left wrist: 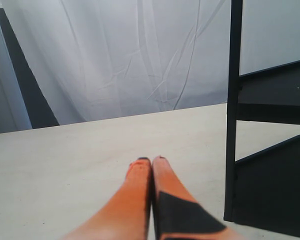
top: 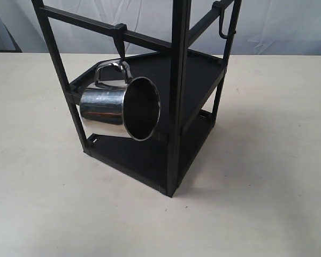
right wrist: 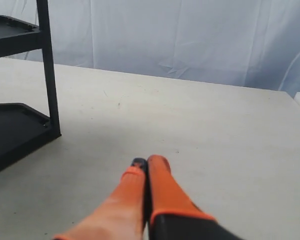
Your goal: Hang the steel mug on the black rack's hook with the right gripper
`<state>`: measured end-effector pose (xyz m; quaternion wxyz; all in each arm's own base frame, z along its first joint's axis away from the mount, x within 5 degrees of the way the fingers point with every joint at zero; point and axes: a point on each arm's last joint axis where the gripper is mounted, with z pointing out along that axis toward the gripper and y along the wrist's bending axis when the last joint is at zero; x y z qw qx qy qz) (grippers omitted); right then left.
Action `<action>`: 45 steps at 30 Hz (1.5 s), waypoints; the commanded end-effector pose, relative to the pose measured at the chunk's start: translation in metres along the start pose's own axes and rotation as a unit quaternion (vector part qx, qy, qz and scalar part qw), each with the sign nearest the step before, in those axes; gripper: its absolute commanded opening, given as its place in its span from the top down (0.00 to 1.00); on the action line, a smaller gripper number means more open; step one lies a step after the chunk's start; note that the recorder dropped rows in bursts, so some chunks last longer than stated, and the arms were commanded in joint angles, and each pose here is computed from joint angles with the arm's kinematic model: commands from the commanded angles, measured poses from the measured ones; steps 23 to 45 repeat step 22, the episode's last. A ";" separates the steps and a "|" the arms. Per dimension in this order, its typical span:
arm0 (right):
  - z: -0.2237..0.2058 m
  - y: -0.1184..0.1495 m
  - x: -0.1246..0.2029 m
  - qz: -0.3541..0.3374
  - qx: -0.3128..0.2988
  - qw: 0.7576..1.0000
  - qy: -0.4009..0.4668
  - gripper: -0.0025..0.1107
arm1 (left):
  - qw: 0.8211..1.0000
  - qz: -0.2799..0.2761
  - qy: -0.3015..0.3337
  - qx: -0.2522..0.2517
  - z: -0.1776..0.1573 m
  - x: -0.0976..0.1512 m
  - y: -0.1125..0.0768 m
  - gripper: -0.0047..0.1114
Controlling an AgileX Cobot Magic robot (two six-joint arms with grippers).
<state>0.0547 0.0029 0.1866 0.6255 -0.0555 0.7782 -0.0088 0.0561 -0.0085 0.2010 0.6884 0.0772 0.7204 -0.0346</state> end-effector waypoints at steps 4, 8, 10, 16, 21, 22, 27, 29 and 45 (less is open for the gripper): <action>0.000 -0.001 0.000 0.014 0.005 1.000 -0.005 0.97 | 1.000 -0.001 -0.005 0.002 0.000 -0.001 0.000 0.95; 0.000 -0.001 0.000 0.016 0.005 1.000 -0.004 0.97 | 1.000 -0.001 -0.005 0.002 0.000 -0.001 0.000 0.95; 0.000 0.000 0.000 0.019 0.004 1.000 -0.004 0.97 | 1.000 -0.001 -0.005 0.002 0.000 -0.001 0.000 0.95; 0.000 0.000 0.000 0.019 0.004 1.000 -0.004 0.97 | 1.000 -0.001 -0.005 0.002 0.000 -0.001 0.000 0.95; 0.000 0.000 0.000 0.019 0.004 1.000 -0.004 0.97 | 1.000 -0.001 -0.005 0.002 0.000 -0.001 0.000 0.95; 0.000 0.000 0.000 0.019 0.004 1.000 -0.004 0.97 | 1.000 -0.001 -0.005 0.002 0.000 -0.001 0.000 0.95; 0.000 0.000 0.000 0.019 0.004 1.000 -0.004 0.97 | 1.000 -0.001 -0.005 0.002 0.000 -0.001 0.000 0.95; 0.000 0.000 0.000 0.019 0.004 1.000 -0.004 0.97 | 1.000 -0.001 -0.005 0.002 0.000 -0.001 0.000 0.95; 0.000 0.000 0.000 0.019 0.004 1.000 -0.004 0.97 | 1.000 -0.001 -0.005 0.002 0.000 -0.001 0.000 0.95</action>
